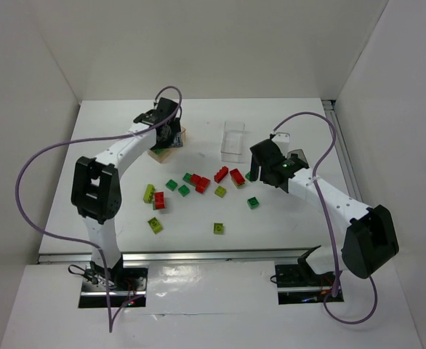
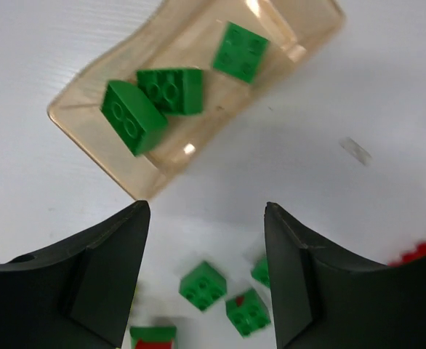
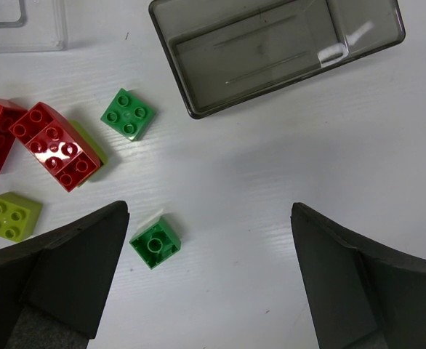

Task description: Sort the legos into containers by color

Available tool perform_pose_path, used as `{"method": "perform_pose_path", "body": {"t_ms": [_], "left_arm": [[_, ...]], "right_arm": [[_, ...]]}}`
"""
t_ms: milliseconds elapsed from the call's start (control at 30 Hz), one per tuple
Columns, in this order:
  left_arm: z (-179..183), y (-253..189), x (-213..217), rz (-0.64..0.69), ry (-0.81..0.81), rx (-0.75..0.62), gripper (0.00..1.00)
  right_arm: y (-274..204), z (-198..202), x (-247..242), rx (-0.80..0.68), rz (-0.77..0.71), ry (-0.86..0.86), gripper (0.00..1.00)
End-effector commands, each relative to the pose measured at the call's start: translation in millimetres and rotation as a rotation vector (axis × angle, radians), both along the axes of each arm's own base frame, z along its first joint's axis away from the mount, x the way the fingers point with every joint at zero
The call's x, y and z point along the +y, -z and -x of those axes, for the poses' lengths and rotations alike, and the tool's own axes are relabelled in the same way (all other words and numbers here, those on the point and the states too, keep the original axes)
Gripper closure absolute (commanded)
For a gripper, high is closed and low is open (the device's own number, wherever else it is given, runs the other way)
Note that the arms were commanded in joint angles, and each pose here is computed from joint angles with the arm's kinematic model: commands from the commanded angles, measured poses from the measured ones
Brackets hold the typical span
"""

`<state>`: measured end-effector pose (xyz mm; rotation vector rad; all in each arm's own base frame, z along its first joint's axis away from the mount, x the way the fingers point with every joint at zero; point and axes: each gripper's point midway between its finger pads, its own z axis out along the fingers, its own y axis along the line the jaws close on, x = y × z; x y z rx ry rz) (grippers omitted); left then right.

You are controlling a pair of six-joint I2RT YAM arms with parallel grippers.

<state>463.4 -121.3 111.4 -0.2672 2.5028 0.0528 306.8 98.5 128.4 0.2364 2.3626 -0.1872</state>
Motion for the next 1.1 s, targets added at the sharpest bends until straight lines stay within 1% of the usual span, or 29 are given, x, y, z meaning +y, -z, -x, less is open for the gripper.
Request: {"method": "perform_pose_path", "body": {"t_ms": [0,33,67,100,133,167,200,233,267,300,333,400,467,567,667,767,800,833,867,967,1067], "left_arm": [[20,-38,-28,0.064,0.082,-0.073,0.28],[32,-23,-25,0.057,0.086,-0.031,0.28],[45,-20,-27,0.064,0.081,-0.012,0.28],[54,-14,-30,0.085,0.05,0.006,0.29],[73,6,-20,0.07,0.006,0.062,0.29],[82,13,-18,0.095,-0.064,0.075,0.28],[92,15,-16,0.118,-0.091,0.083,0.26],[107,31,-11,0.12,-0.129,0.121,0.26],[113,35,-10,0.136,-0.162,0.125,0.23],[116,35,-13,0.179,-0.201,0.118,0.23],[126,47,-10,0.175,-0.229,0.149,0.23],[126,50,-11,0.2,-0.271,0.144,0.23],[127,61,-15,0.187,-0.265,0.166,0.23],[123,72,-18,0.179,-0.265,0.195,0.26],[123,75,-28,0.178,-0.241,0.196,0.27],[120,78,-37,0.189,-0.211,0.188,0.27],[117,78,-38,0.191,-0.211,0.186,0.26],[121,86,-36,0.173,-0.215,0.214,0.26],[117,83,-36,0.172,-0.233,0.202,0.26],[120,91,-33,0.158,-0.261,0.221,0.26],[114,97,-29,0.169,-0.288,0.227,0.26]], "right_arm": [[-10,2,-2,-0.03,-0.004,0.014,0.0],[-11,1,-1,-0.039,-0.009,0.014,0.0],[-10,3,-2,-0.04,-0.009,0.014,0.0],[-10,3,-2,-0.04,-0.009,0.014,0.0],[-8,3,-2,-0.041,-0.01,0.014,0.0],[-7,3,-1,-0.037,-0.017,0.009,0.0],[-7,3,-1,-0.037,-0.017,0.009,0.0],[-4,6,1,-0.029,-0.012,-0.001,0.0],[-5,4,2,-0.037,-0.017,-0.001,0.0],[-5,4,2,-0.037,-0.017,-0.001,0.0],[-4,5,4,-0.032,-0.024,-0.007,0.0],[-4,5,4,-0.032,-0.024,-0.007,0.0],[-5,4,8,-0.04,-0.029,-0.016,0.0],[-5,4,7,-0.038,-0.023,-0.022,0.0],[-7,6,6,-0.038,-0.023,-0.022,0.0],[-9,6,6,-0.046,-0.028,-0.022,0.0],[-9,6,6,-0.046,-0.028,-0.022,0.0],[-9,6,6,-0.046,-0.028,-0.022,0.0],[-9,6,6,-0.046,-0.028,-0.022,0.0],[-7,6,6,-0.038,-0.023,-0.022,0.0],[-3,8,7,-0.026,-0.026,-0.028,0.0]]}}
